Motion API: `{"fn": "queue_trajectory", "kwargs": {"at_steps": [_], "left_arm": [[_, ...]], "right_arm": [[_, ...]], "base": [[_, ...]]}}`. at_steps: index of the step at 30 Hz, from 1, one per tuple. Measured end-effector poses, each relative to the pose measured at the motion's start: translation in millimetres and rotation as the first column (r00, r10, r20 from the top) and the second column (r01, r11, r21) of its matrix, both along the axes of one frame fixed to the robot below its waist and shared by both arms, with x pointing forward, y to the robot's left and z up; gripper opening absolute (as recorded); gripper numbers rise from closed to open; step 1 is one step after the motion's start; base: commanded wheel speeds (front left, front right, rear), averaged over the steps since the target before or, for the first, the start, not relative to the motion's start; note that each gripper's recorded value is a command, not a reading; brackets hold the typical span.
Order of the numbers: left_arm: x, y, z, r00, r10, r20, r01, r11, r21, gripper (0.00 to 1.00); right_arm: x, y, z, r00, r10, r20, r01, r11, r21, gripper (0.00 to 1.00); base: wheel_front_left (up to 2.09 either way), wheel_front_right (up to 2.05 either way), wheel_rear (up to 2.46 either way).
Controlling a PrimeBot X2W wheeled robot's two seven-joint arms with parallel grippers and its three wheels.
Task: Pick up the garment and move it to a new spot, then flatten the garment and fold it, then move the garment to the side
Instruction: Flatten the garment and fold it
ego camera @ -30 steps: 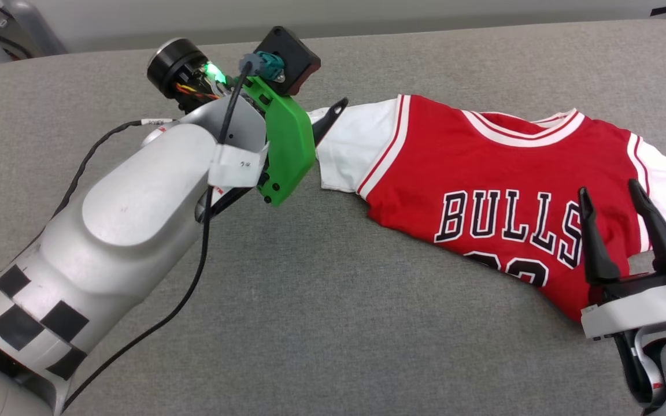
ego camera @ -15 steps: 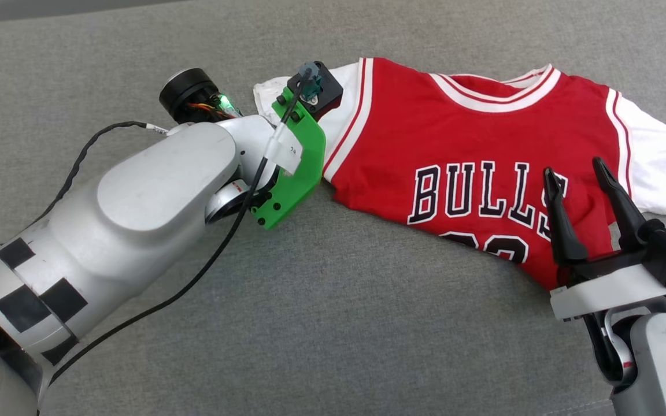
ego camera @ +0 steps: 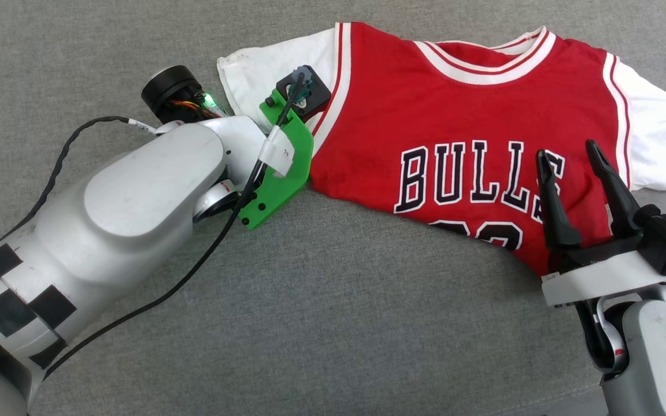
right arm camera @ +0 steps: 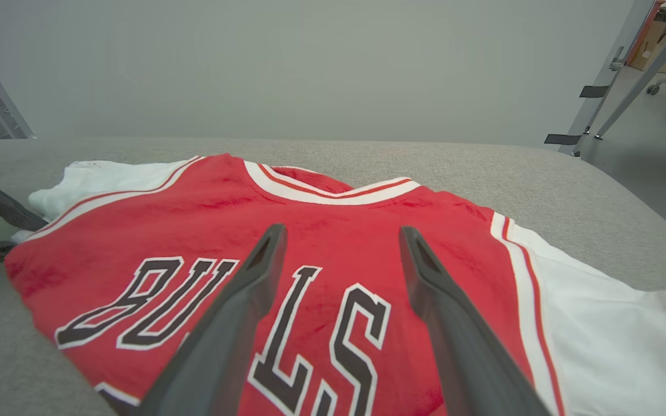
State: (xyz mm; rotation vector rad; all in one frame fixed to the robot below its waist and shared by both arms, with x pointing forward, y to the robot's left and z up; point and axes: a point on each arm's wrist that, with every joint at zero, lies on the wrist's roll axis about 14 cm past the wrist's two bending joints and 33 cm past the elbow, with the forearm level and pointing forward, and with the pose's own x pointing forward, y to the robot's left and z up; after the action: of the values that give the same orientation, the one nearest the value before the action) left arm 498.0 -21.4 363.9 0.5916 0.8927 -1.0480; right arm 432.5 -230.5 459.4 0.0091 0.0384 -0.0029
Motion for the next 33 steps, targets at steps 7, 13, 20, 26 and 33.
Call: {"fn": "queue_trajectory", "kwargs": {"at_steps": [7,13,20,26,33], "left_arm": [[3.1,0.6,16.7,0.997,0.015,0.081,-0.005,0.992,-0.123,0.0],[5.4,26.7,38.7,0.983,0.067,0.168,-0.038,0.985,-0.169,0.0],[-1.6,88.0,51.3,0.961,0.172,0.216,-0.147,0.981,-0.124,0.0],[-18.2,128.5,63.2,0.93,0.271,0.248,-0.243,0.96,-0.138,0.0],[-56.5,173.8,71.7,0.868,0.417,0.27,-0.381,0.907,-0.177,0.0]], "right_arm": [[0.7,-3.3,7.6,1.0,-0.011,0.024,0.011,1.0,-0.004,1.0],[-4.1,3.6,8.6,1.0,0.002,0.027,-0.003,1.0,0.011,1.0],[-0.1,24.8,22.3,0.995,0.066,0.07,-0.067,0.997,0.026,1.0],[-4.7,32.9,29.9,0.992,0.094,0.086,-0.096,0.995,0.024,1.0],[-20.4,29.2,30.6,0.994,0.082,0.078,-0.084,0.996,0.026,1.0]], "base": [[0.0,0.0,0.0],[0.0,0.0,0.0],[0.0,0.0,0.0],[0.0,0.0,0.0],[0.0,0.0,0.0]]}}
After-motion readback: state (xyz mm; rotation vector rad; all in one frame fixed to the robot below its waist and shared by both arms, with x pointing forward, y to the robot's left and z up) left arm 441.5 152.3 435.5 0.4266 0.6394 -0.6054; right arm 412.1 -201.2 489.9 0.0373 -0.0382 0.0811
